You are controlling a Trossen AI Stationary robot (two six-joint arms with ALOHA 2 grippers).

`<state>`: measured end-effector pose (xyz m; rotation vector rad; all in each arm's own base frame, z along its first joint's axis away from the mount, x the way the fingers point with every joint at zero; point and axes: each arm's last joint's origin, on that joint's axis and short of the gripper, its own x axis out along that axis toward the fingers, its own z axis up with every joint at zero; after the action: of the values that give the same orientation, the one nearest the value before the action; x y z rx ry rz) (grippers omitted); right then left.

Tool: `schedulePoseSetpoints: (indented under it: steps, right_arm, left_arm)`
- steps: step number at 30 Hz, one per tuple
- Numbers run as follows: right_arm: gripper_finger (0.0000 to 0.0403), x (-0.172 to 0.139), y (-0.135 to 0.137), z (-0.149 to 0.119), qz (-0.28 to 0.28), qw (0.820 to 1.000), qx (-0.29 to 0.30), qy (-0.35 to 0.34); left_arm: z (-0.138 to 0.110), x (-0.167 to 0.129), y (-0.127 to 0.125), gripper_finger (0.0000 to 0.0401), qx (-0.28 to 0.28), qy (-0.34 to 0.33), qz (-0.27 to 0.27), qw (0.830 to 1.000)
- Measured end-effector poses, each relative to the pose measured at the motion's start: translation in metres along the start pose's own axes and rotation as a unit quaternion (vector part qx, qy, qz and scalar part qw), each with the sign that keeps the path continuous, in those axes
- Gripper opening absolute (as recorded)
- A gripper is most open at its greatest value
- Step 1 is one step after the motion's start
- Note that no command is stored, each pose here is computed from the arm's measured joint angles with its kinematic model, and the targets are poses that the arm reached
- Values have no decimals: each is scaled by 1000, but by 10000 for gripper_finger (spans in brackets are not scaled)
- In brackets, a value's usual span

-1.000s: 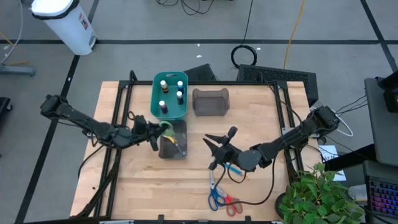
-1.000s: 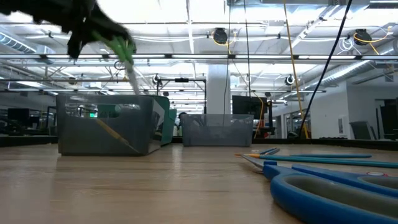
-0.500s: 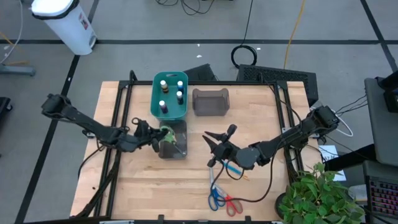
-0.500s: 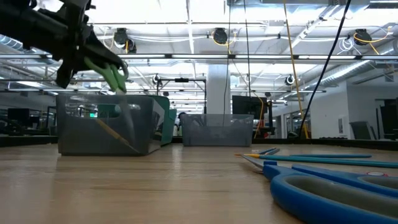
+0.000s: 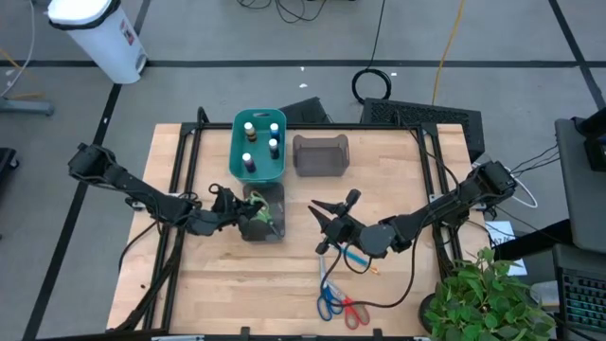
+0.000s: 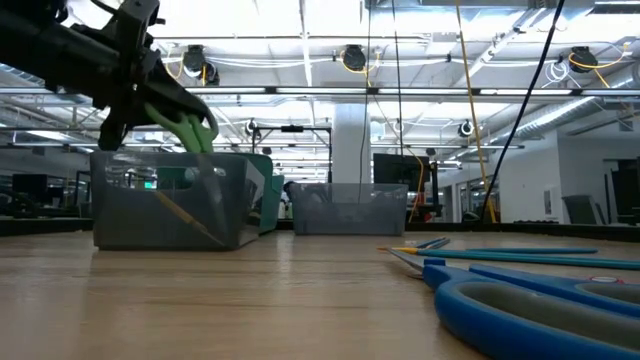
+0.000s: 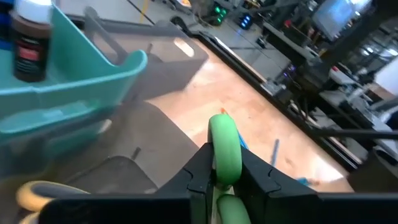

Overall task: Pick & Place Paint Supplies
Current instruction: Put the green scissors into the bottom black bin, then put the red scissors into the bottom black bin

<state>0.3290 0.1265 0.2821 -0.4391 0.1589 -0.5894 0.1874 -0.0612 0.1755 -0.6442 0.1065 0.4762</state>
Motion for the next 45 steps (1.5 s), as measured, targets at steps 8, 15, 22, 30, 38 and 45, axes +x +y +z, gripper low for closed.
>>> schedulePoseSetpoints:
  steps: [8,15,22,30,38,45]
  right_arm:
    - [70,0,0,0,0,1000,0,0]
    - [70,0,0,0,0,1000,0,0]
    - [70,0,0,0,0,1000,0,0]
    - [70,0,0,0,0,1000,0,0]
    - [70,0,0,0,0,1000,0,0]
    - [70,0,0,0,0,1000,0,0]
  left_arm:
    - [0,2,2,52,3,25,-9,1000]
    - [-4,2,7,99,38,44,8,998]
    - [-5,2,8,142,48,41,16,998]
    - [-3,4,10,212,56,36,24,998]
    - [3,11,15,258,99,22,46,994]
    - [11,16,17,264,111,-4,56,992]
